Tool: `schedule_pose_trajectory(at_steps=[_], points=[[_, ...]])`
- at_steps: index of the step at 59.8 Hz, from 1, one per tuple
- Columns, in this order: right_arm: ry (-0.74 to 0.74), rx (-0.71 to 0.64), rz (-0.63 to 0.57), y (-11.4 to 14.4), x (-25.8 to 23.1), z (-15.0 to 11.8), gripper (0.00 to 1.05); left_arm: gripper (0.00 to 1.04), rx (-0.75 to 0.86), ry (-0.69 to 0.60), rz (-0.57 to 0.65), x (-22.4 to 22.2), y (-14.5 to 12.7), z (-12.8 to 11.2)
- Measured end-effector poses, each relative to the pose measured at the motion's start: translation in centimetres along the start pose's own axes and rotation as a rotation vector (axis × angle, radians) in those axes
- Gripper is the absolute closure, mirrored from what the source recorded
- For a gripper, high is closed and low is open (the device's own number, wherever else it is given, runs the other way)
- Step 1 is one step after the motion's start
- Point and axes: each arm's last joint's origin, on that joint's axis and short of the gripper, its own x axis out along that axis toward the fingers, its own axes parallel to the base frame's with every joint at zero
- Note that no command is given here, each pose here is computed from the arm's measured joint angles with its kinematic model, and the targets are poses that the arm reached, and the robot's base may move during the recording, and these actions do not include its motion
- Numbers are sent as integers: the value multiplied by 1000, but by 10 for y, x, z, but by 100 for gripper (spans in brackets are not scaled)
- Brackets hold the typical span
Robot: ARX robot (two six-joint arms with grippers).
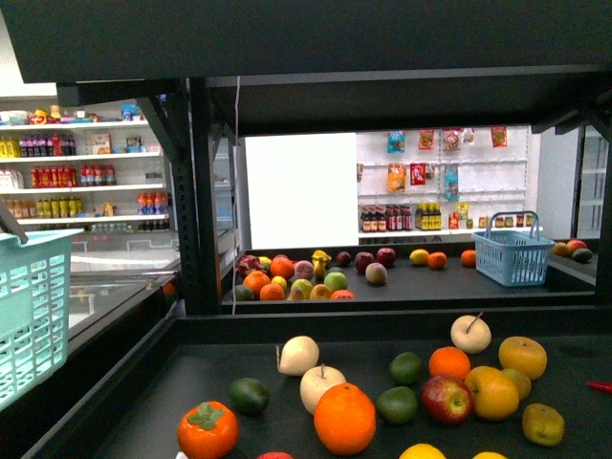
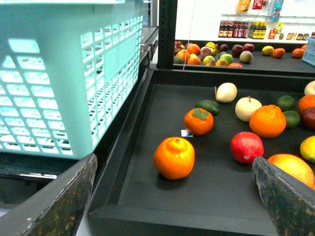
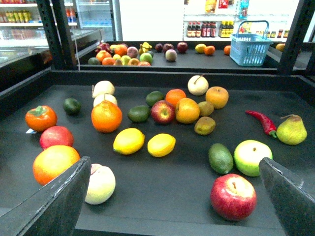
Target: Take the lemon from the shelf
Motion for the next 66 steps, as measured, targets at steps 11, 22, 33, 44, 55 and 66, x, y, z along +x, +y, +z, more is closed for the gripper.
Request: schedule_pose_trajectory(at_steps=[11, 22, 33, 44, 55, 66], points=[[0, 1, 0, 0, 0, 0, 2, 8, 0, 0, 0, 0, 0, 0], [-1, 0, -1, 0, 0, 0, 2, 8, 0, 0, 0, 0, 0, 0], [0, 0, -1, 0, 0, 0, 2, 8, 0, 0, 0, 0, 0, 0], [0, 0, -1, 0, 0, 0, 2, 8, -45, 27, -5, 0, 0, -1], [0, 0, -1, 0, 0, 0, 2, 8, -465, 178, -45, 14, 7, 6], [0, 0, -1, 0, 0, 0, 2, 8, -786, 141, -55, 58, 43, 68]])
